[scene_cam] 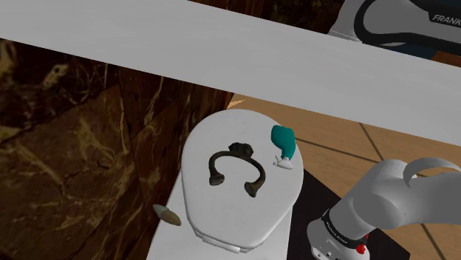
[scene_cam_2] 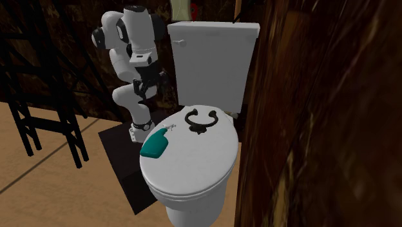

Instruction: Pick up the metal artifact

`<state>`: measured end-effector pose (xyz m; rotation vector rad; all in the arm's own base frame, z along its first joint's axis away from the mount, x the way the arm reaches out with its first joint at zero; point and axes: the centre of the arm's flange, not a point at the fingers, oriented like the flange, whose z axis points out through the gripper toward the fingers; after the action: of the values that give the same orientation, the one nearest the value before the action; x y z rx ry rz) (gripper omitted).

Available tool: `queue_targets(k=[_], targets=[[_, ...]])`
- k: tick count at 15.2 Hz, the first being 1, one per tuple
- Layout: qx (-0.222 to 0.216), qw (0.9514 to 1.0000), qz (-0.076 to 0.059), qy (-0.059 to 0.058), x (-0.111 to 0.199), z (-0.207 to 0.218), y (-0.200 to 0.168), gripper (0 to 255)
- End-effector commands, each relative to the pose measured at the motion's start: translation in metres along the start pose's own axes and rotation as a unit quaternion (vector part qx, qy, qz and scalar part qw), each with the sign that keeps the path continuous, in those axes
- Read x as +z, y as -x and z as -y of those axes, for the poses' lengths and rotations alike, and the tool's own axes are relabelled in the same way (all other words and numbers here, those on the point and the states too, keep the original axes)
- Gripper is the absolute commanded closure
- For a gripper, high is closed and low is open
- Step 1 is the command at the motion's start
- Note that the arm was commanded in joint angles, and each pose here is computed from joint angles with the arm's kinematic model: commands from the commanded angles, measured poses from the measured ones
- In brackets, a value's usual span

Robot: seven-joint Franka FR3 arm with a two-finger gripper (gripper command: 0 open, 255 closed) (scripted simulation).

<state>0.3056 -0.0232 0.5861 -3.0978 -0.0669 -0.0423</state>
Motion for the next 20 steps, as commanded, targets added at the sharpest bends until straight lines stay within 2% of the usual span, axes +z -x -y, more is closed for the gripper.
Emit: queue_targets(k=[1, 20], targets=[[0.000, 1.0000, 0.000, 0.000, 0.000, 0.000, 0.000, 0], [0.009, 0.9998, -0.014, 0.014, 0.183, 0.172, 0.002, 0]])
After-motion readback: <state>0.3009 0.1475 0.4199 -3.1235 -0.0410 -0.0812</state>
